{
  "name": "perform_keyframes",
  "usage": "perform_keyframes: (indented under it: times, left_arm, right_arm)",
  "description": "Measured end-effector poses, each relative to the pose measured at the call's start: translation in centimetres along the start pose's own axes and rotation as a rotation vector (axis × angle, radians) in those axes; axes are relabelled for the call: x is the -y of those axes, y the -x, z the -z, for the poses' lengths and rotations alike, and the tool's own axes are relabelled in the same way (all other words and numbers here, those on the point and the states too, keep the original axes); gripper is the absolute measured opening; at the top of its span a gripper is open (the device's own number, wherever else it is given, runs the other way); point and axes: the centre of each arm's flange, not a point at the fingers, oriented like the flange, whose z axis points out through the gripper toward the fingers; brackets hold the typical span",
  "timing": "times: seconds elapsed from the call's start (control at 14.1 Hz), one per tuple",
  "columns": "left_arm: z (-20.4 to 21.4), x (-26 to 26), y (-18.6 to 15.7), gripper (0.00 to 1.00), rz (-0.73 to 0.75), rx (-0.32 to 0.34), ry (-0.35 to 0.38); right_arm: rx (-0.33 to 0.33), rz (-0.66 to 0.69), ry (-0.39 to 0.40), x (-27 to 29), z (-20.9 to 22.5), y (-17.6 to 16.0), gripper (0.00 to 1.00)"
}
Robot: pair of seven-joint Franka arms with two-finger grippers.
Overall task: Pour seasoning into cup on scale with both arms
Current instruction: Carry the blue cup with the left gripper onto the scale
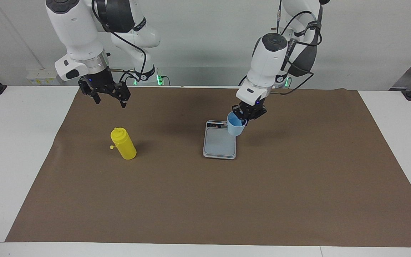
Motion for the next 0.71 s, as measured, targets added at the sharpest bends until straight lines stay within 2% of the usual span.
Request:
perform_keyframes:
  times: [0.36,0.71]
  left_arm:
    - [-4.6,-2.5,1.2,0.04,-0.003,-0.001,-0.033]
    - [-7.8,-2.1,1.7,0.04,-0.005,-0.015,-0.020]
  right_arm:
    - [0.000,0.000,0.000,0.0,0.0,0.0,1.00]
    - [0.000,0.000,0.000,0.0,0.0,0.0,1.00]
